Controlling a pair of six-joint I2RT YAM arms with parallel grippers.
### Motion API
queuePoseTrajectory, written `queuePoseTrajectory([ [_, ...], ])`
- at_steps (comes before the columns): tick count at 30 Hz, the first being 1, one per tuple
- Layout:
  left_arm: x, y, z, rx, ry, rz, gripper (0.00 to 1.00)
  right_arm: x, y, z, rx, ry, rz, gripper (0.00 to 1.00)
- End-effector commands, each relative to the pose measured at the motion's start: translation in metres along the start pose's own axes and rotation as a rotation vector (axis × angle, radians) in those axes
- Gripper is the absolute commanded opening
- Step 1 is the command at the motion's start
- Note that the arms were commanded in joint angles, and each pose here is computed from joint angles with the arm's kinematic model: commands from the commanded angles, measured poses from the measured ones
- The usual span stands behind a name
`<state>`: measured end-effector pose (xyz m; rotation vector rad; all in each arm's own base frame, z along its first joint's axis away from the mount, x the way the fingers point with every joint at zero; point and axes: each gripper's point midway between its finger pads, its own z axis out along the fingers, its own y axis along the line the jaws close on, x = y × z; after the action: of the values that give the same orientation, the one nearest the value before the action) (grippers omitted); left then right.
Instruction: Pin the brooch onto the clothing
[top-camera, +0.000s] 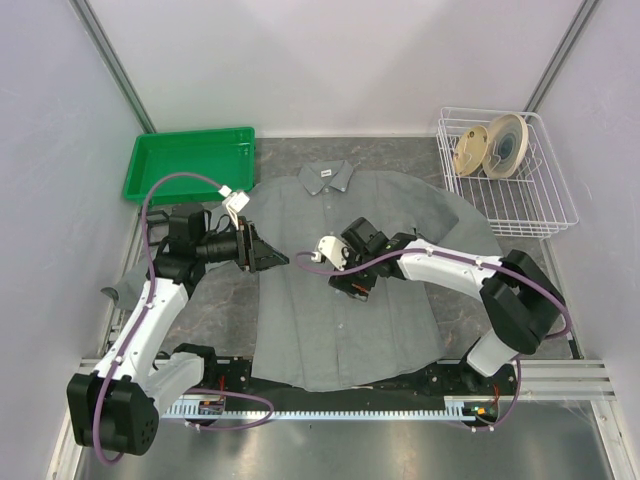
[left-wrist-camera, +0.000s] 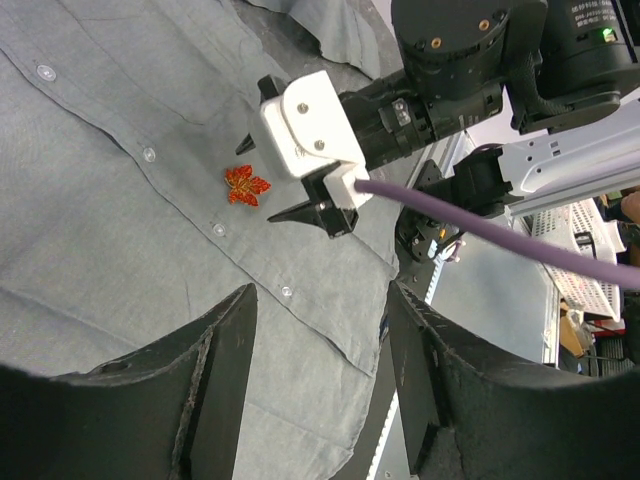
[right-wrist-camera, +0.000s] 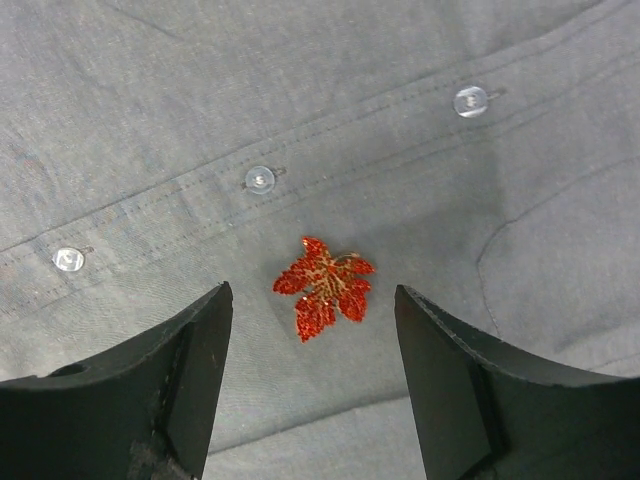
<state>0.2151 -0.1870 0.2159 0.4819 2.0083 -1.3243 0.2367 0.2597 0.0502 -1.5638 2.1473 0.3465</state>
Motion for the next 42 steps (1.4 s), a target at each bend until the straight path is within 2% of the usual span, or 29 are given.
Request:
queuePoseTrajectory([
  [1, -0.011, -0.001, -0.001, -0.001, -0.027, 0.045, 0.61, -0.001, 0.006, 0.01, 0.005, 0.006, -0.023, 0.74],
  [6, -0.011, -0.002, -0.002, 0.0, -0.028, 0.047, 0.61, 0.009, 0.006, 0.016, 0.004, 0.054, -0.042, 0.72],
  [12, -0.011, -0.002, -0.002, 0.003, -0.026, 0.05, 0.6, 0.007, -0.002, 0.015, 0.047, 0.062, -0.035, 0.57],
  [15, -0.013, -0.002, -0.002, -0.001, -0.031, 0.057, 0.6, 0.005, -0.007, 0.015, 0.071, 0.062, -0.026, 0.43],
  [18, -0.014, -0.002, -0.002, 0.003, -0.028, 0.057, 0.6, -0.005, -0.008, 0.009, 0.073, 0.033, -0.015, 0.2],
  [21, -0.014, -0.003, -0.003, 0.008, -0.025, 0.056, 0.6, -0.015, -0.011, 0.001, 0.084, 0.007, -0.012, 0.06],
  [24, -0.014, -0.003, -0.003, 0.012, -0.025, 0.057, 0.6, -0.024, -0.014, -0.008, 0.096, -0.013, -0.014, 0.0],
  [32, -0.015, 0.0, -0.003, 0.006, -0.025, 0.068, 0.6, -0.029, -0.021, -0.024, 0.142, -0.04, -0.07, 0.02],
  [33, -0.015, 0.002, -0.003, -0.007, -0.03, 0.067, 0.6, -0.028, -0.023, -0.025, 0.156, -0.043, -0.076, 0.23],
  [34, -0.016, 0.002, -0.004, -0.01, -0.035, 0.07, 0.61, -0.022, -0.024, -0.024, 0.17, -0.044, -0.094, 0.37],
  [36, -0.017, 0.002, -0.004, -0.011, -0.046, 0.064, 0.61, -0.018, -0.025, -0.023, 0.214, -0.035, -0.126, 0.58],
  [38, -0.016, 0.003, -0.004, -0.015, -0.049, 0.051, 0.62, -0.017, -0.021, -0.023, 0.242, -0.051, -0.155, 0.63],
  [42, -0.017, 0.004, -0.004, -0.017, -0.05, 0.043, 0.62, -0.014, -0.015, -0.023, 0.287, -0.051, -0.223, 0.63],
])
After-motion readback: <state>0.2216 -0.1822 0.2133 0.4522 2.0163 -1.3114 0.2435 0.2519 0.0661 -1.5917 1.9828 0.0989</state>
